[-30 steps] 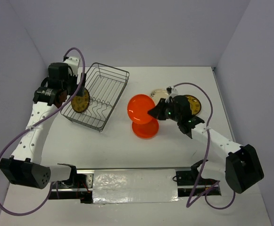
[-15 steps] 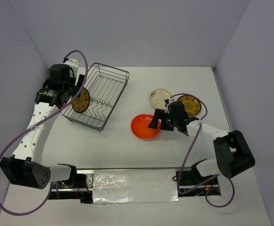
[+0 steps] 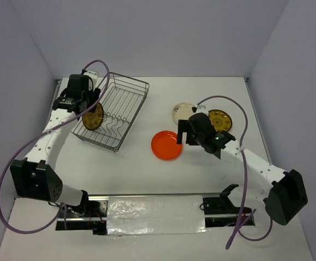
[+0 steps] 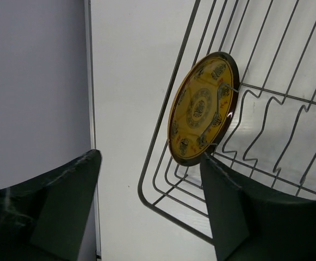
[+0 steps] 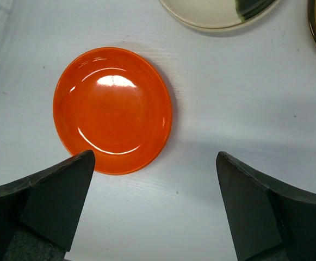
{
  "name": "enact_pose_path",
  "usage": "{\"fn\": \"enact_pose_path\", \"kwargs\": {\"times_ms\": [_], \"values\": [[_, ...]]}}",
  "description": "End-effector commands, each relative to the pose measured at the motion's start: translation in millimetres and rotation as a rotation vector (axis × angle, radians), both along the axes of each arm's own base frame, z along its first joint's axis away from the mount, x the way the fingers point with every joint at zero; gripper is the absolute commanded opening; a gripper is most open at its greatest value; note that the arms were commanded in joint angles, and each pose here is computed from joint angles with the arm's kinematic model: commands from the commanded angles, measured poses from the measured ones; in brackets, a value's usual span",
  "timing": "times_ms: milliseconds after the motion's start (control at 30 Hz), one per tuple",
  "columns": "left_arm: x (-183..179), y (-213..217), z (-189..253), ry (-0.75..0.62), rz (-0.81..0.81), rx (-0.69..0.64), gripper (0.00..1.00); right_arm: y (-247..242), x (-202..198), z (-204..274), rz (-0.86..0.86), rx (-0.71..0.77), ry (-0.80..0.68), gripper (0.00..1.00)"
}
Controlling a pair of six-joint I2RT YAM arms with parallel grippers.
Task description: Unload the plates from the dish rack
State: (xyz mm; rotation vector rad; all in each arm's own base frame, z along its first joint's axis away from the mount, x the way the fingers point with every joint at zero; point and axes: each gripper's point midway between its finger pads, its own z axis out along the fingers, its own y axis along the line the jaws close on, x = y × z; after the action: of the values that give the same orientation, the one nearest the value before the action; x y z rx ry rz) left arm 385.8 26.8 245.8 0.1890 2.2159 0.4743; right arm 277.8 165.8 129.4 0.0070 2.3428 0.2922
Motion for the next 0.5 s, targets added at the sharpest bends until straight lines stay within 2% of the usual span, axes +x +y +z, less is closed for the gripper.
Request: {"fn": "enact_pose_path", "kwargs": {"times_ms": [0, 200, 233, 367, 467], "values": [[22, 6, -5, -0.027, 0.021, 0.019, 0.82, -12, -8, 9, -0.010, -0.015, -0.036, 1.00], [50, 12, -37, 0.013, 0.048, 0.038, 0.76, -9, -15, 10, 0.011, -0.024, -0.030, 1.00], [54, 14, -46, 0.034, 0.051, 0.041, 0.71, -9, -16, 11, 0.016, -0.022, -0.035, 1.00], [59, 23, -71, 0.080, 0.070, 0.048, 0.65, -10, -19, 12, 0.021, -0.021, -0.039, 1.00], [59, 28, -82, 0.110, 0.077, 0.042, 0.37, -11, -21, 21, 0.017, -0.020, -0.061, 1.00]]}}
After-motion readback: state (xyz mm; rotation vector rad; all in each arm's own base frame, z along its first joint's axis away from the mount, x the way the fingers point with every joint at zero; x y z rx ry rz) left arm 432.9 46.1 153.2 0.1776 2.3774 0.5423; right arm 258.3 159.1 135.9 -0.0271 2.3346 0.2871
